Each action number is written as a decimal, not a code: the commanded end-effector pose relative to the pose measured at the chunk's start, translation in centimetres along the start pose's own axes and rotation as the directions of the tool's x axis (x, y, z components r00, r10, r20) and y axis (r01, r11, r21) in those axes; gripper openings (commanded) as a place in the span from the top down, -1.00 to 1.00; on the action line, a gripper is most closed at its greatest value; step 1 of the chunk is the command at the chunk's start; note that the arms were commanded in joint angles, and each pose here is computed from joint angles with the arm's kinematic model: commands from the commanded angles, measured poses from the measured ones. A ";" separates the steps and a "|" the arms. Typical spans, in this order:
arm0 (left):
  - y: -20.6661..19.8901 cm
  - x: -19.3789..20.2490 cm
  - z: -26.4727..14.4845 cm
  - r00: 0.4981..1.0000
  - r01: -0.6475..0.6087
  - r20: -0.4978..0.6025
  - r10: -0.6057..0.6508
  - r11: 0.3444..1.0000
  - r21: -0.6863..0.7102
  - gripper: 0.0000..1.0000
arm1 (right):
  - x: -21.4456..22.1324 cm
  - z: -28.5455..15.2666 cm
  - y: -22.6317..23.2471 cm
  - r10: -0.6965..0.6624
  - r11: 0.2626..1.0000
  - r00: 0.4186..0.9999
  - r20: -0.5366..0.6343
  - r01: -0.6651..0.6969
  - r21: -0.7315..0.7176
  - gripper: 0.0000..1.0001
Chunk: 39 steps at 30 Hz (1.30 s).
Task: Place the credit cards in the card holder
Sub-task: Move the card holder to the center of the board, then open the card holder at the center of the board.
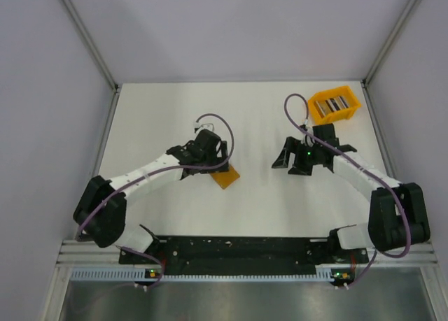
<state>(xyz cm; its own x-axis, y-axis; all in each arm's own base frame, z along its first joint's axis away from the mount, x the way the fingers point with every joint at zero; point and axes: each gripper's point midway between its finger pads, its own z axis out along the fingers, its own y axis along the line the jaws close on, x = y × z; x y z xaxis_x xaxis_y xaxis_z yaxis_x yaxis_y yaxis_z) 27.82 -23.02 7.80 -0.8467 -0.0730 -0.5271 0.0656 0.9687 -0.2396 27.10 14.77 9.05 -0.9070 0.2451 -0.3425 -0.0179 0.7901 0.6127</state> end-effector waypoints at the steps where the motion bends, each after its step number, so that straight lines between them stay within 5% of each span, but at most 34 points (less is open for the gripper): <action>1: 2.6 -2.2 -1.6 0.988 0.100 0.123 -0.090 0.992 -0.079 -0.89 | -0.9 2.6 4.3 -0.090 0.992 0.995 -0.031 0.086 -0.096 -0.58; 5: 3.7 -0.1 -0.6 0.983 0.181 0.044 -0.178 0.981 -0.076 -0.73 | 0.3 6.1 6.9 -0.122 0.985 0.983 -0.138 0.103 -0.142 -0.22; 17: 3.6 3.1 1.3 0.966 0.248 -0.081 -0.246 0.969 0.004 -0.37 | 1.2 12.2 10.9 -0.192 0.960 0.960 -0.206 0.140 -0.243 -0.01; 32: 1.9 3.5 3.3 0.972 0.195 -0.152 -0.179 0.976 0.097 -0.03 | 7.6 15.0 9.7 -0.225 0.932 0.934 -0.278 0.123 -0.340 0.25; 39: 2.7 3.4 3.8 0.983 0.119 -0.151 -0.108 0.991 0.067 0.08 | 11.2 13.7 9.3 -0.247 0.925 0.920 -0.303 0.131 -0.357 0.66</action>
<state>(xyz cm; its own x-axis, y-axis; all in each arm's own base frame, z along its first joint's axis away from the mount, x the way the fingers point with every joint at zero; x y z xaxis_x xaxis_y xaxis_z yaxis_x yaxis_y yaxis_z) 26.40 -21.95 2.61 -0.9210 -0.1950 -0.3371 -0.0492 0.9169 -0.3960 24.89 32.69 2.03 -0.9644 -0.1098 -0.2404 -0.2603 0.5525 0.7918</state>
